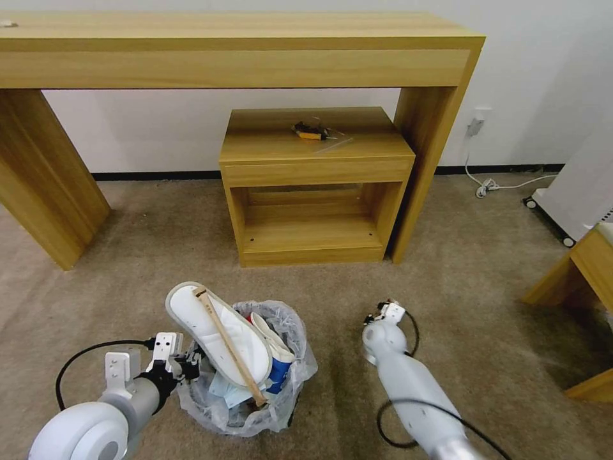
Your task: Pick up the trash bin and place the garbage on the floor into it.
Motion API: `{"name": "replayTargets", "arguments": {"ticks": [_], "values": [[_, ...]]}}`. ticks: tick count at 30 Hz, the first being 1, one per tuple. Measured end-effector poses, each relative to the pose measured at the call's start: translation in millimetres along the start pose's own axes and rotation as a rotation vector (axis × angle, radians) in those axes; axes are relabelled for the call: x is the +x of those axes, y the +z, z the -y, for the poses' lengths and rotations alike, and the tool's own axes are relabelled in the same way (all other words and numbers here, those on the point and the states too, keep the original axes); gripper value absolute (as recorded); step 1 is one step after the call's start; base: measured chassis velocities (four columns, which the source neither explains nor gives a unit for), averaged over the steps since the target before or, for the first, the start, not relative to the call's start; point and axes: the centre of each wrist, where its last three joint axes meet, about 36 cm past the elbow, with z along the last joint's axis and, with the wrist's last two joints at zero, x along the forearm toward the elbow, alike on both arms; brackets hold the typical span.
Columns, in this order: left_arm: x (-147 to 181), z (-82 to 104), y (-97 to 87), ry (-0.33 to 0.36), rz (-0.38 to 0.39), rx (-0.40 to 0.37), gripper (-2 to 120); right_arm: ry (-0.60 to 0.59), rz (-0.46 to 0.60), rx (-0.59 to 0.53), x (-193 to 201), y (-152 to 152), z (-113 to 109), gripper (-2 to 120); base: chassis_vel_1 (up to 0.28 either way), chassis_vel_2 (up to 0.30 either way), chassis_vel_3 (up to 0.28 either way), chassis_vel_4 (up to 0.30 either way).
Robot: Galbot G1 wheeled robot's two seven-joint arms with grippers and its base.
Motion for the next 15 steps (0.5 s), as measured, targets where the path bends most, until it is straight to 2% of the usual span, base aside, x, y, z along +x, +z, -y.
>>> {"name": "replayTargets", "arguments": {"ticks": [2,4,5,6,7,9,10,12,14,15], "values": [[0,0.0,0.0,0.000,0.000,0.000,0,-0.005,0.004,0.004,1,-1,1,18,0.000,0.000,0.000,0.000],[0,0.5,0.4,-0.002,0.001,0.002,0,-0.136,0.067,0.079,35,-14,11,18,0.000,0.000,0.000,0.000],[1,0.9,0.2,-0.002,0.002,0.002,0,-0.184,0.084,0.101,45,-19,15,18,0.000,0.000,0.000,0.000],[1,0.9,0.2,-0.002,0.002,0.002,0,-0.184,0.084,0.101,45,-19,15,18,0.000,0.000,0.000,0.000],[1,1.2,-0.2,-0.004,0.003,0.001,0,-0.244,0.112,0.133,59,-26,19,18,0.000,0.000,0.000,0.000],[3,3.1,-1.4,-0.014,0.009,-0.001,0,-0.407,0.210,0.240,97,-53,31,18,0.000,0.000,0.000,0.000],[3,3.1,-1.4,-0.014,0.009,-0.001,0,-0.407,0.210,0.240,97,-53,31,18,0.000,0.000,0.000,0.000],[5,4.4,-1.4,-0.020,0.011,0.000,0,-0.557,0.297,0.372,132,-87,47,18,0.000,0.000,0.000,0.000],[5,5.1,-0.7,-0.022,0.011,0.004,0,-0.717,0.368,0.522,161,-118,45,18,0.000,0.000,0.000,0.000],[5,5.1,-0.7,-0.022,0.011,0.004,0,-0.717,0.368,0.522,161,-118,45,18,0.000,0.000,0.000,0.000]]}}
